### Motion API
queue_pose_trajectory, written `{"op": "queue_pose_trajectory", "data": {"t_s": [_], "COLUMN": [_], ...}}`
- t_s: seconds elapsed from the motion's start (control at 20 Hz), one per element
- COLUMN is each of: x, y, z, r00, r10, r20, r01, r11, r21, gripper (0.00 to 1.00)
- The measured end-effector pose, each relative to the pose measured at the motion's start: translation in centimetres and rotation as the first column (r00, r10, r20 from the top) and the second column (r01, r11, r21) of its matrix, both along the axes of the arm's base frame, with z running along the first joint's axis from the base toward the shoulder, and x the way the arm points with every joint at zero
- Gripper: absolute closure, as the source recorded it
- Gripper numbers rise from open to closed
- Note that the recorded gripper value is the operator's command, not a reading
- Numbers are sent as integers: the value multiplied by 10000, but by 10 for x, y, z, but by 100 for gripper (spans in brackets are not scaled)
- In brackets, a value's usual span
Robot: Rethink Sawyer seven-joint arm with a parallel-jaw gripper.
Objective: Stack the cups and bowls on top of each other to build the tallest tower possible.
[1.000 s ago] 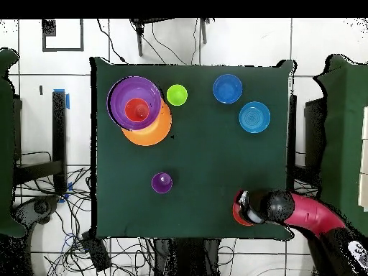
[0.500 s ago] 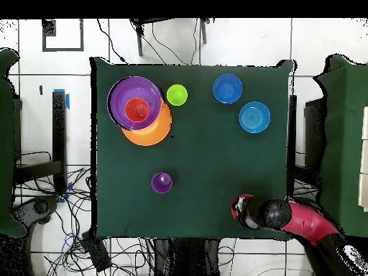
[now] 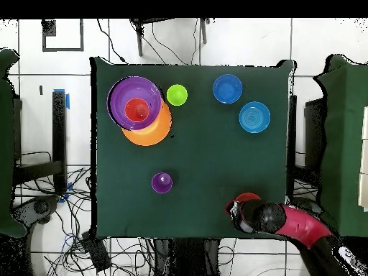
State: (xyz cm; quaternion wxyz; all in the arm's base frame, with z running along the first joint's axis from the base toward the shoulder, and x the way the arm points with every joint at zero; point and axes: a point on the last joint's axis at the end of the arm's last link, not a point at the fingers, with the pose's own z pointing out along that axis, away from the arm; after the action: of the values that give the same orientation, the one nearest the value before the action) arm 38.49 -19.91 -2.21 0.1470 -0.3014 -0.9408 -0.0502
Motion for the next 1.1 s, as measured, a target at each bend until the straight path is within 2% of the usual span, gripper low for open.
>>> {"op": "queue_pose_trajectory", "data": {"t_s": [0.8, 1.1], "x": [0, -3], "y": [3, 14], "z": [-2, -18], "r00": [10000, 9990], "r10": [17, 246], "r20": [26, 379], "r01": [-17, -251], "r11": [10000, 9996], "r21": [53, 148], "gripper": [0, 0]}}
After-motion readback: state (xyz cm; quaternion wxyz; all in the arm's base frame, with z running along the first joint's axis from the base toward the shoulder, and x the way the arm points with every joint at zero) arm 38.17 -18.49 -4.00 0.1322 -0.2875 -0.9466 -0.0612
